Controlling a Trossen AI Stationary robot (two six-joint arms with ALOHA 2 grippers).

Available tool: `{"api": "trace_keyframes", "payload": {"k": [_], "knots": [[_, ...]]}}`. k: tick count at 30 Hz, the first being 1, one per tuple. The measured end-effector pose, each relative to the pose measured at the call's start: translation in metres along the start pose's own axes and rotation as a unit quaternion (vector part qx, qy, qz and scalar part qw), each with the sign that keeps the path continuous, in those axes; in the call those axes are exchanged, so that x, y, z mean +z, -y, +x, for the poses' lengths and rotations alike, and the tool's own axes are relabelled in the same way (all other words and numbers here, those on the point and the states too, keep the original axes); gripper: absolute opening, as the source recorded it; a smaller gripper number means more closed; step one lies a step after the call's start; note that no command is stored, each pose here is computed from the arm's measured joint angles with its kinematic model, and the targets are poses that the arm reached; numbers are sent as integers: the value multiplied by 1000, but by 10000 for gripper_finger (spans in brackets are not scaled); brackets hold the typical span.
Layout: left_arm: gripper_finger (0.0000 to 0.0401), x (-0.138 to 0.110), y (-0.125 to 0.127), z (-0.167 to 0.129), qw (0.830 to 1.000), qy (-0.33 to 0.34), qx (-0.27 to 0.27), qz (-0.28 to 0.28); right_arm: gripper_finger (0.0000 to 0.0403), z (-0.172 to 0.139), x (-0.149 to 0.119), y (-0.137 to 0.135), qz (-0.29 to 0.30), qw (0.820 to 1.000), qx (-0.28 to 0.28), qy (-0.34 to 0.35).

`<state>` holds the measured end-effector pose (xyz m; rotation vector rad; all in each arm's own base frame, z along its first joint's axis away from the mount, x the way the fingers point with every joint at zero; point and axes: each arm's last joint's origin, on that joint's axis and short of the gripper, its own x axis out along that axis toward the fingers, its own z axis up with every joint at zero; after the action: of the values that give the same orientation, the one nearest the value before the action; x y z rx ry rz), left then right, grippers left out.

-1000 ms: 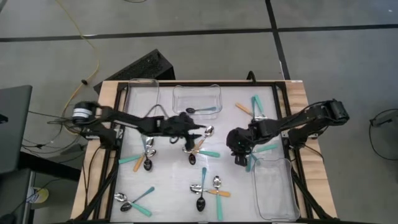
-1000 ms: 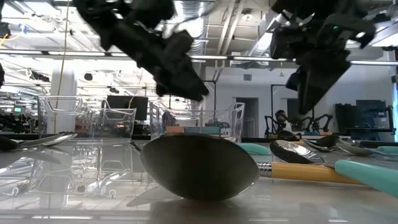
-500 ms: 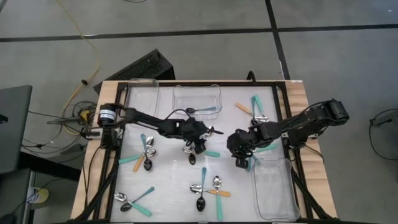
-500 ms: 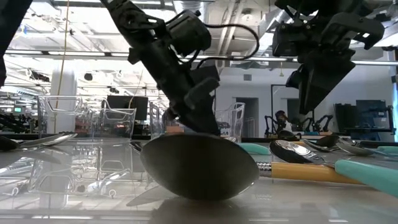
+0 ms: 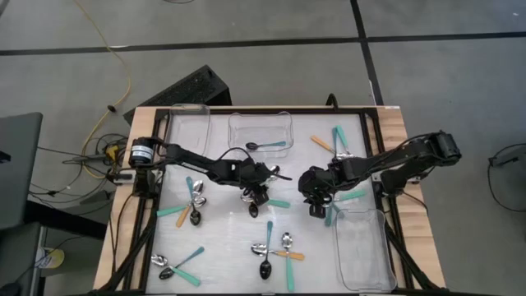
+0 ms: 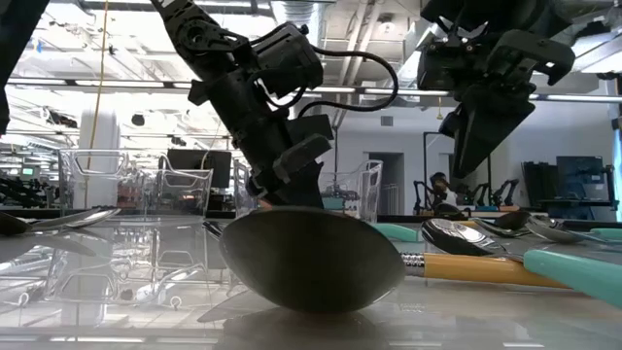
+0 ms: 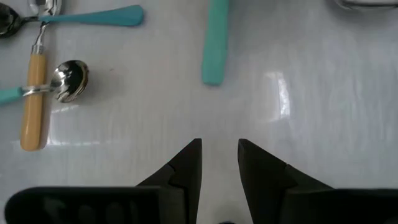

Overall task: Sort silverware by color (type)
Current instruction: Put the yellow spoon into the top left transparent bin

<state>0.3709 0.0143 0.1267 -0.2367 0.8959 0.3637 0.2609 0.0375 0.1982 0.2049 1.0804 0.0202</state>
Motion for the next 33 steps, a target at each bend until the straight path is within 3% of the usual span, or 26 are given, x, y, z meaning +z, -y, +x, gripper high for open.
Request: {"api": "trace_keyframes", "payload": {"k": [9, 16, 22, 33], "knots": [[163, -5, 2, -1, 999, 4, 35, 17, 127, 0, 1, 2, 7, 1000, -1, 3], [78, -2, 3, 0, 999, 25, 27, 24, 127, 0, 0, 0, 18, 1000, 1, 2], [9, 13, 3, -1, 995, 94, 11, 32, 127, 0, 0, -1, 28, 1000, 2, 1], [1, 31, 2, -3, 985, 162, -54, 37, 127, 0, -5, -8, 41, 999, 5, -14]]}}
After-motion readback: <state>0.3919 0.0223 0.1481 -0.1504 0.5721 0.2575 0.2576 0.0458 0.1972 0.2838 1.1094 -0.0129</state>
